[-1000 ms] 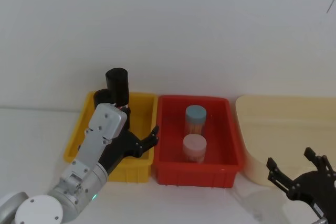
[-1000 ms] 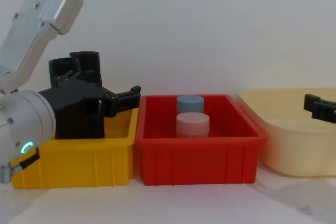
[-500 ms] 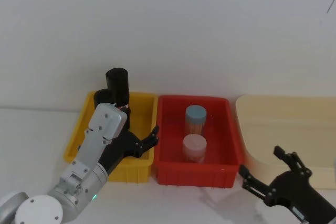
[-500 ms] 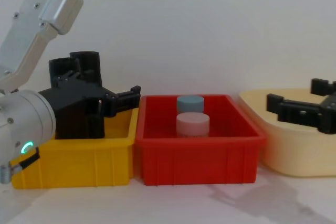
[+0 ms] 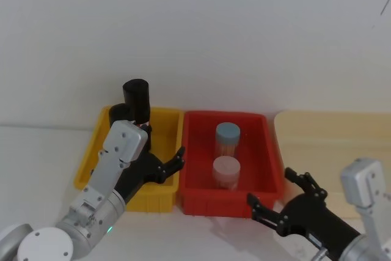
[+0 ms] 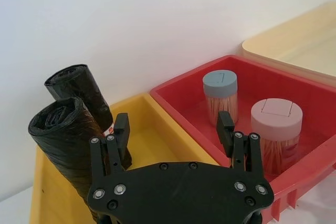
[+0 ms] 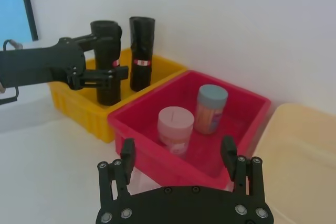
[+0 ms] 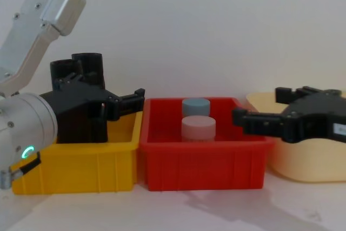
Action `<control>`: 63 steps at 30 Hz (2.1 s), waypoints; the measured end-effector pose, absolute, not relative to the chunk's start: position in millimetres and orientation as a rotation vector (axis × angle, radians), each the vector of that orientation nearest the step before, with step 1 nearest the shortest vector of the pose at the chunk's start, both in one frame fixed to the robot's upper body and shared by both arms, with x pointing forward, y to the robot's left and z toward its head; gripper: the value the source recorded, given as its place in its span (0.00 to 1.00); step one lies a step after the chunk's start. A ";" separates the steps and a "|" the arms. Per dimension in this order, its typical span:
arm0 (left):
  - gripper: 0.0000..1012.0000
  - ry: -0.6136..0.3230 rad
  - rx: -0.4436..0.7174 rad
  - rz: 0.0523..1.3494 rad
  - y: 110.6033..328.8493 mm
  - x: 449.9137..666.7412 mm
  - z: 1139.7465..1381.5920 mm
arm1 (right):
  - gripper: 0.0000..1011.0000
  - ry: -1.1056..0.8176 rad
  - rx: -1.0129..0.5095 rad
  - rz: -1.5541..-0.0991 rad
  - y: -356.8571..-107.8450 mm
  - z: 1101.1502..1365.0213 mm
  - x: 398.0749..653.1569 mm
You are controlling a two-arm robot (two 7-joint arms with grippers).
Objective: Pick up the garbage bag with the one hand and transfer it to the other hand.
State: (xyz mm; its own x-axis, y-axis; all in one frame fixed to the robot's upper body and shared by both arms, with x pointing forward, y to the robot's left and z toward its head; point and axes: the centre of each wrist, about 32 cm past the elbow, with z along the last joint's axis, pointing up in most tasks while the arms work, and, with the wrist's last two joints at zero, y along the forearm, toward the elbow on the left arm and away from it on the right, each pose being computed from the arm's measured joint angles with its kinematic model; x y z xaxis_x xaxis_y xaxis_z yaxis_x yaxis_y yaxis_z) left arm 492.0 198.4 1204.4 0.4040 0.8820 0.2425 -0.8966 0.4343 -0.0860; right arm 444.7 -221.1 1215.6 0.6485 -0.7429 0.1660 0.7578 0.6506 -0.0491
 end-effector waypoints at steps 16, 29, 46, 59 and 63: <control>0.99 -0.268 0.061 1.124 198.4 492.0 1204.4 | 0.99 -0.147 -0.237 -0.820 -188.1 1233.2 475.7; 0.99 -0.268 0.061 1.124 198.4 492.0 1204.4 | 0.99 -0.147 -0.309 -0.817 -170.9 1236.4 500.0; 0.99 -0.268 0.061 1.124 198.4 492.0 1204.4 | 0.99 -0.138 -0.371 -0.849 -158.7 1230.0 531.1; 0.99 -0.268 0.061 1.124 198.4 492.0 1204.4 | 0.99 -0.132 -0.395 -0.867 -154.1 1226.0 546.8; 0.99 -0.268 0.061 1.124 198.4 492.0 1204.4 | 0.99 -0.130 -0.400 -0.868 -153.5 1225.0 549.4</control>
State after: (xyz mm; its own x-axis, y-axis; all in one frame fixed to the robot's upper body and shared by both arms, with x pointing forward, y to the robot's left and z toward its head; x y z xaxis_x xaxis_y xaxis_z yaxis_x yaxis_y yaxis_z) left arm 492.0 198.4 1204.4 0.4040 0.8820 0.2425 -0.8966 0.4344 -0.0860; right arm 549.4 -153.5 1225.0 0.6439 -0.7153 0.2715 0.7635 0.5776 -0.2889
